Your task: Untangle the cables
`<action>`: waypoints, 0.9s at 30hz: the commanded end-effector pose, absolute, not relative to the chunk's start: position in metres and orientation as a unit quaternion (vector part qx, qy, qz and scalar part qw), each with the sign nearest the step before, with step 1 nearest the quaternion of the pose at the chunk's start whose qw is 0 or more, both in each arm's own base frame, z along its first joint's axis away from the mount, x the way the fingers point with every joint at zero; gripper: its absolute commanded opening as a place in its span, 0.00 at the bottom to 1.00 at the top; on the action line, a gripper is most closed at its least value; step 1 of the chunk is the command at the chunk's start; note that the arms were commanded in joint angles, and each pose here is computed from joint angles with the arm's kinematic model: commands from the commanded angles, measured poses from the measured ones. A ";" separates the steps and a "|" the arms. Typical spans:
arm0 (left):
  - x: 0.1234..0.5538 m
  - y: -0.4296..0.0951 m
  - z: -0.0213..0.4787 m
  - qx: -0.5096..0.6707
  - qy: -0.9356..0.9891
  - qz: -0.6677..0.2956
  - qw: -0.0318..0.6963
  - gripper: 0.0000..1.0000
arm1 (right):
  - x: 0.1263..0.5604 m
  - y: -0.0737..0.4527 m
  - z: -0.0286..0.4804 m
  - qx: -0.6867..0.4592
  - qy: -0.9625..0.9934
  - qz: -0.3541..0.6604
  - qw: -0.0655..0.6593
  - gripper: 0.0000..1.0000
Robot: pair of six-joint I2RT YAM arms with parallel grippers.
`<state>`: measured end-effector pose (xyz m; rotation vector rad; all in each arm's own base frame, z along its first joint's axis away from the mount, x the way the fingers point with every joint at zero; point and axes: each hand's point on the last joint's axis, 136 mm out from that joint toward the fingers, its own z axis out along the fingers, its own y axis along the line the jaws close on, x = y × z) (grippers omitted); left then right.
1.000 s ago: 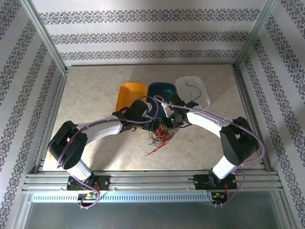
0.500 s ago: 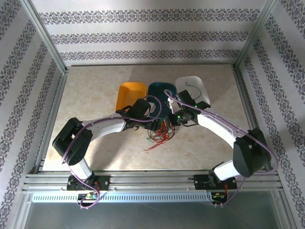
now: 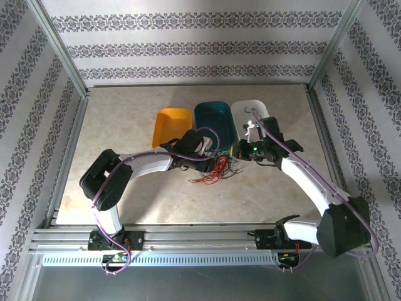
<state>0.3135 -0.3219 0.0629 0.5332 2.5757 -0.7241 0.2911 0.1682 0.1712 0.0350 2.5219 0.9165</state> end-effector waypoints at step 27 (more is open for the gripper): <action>0.290 -0.359 0.133 0.273 0.840 -0.401 0.244 0.99 | 0.266 0.162 0.213 0.052 0.851 0.458 0.251 0.00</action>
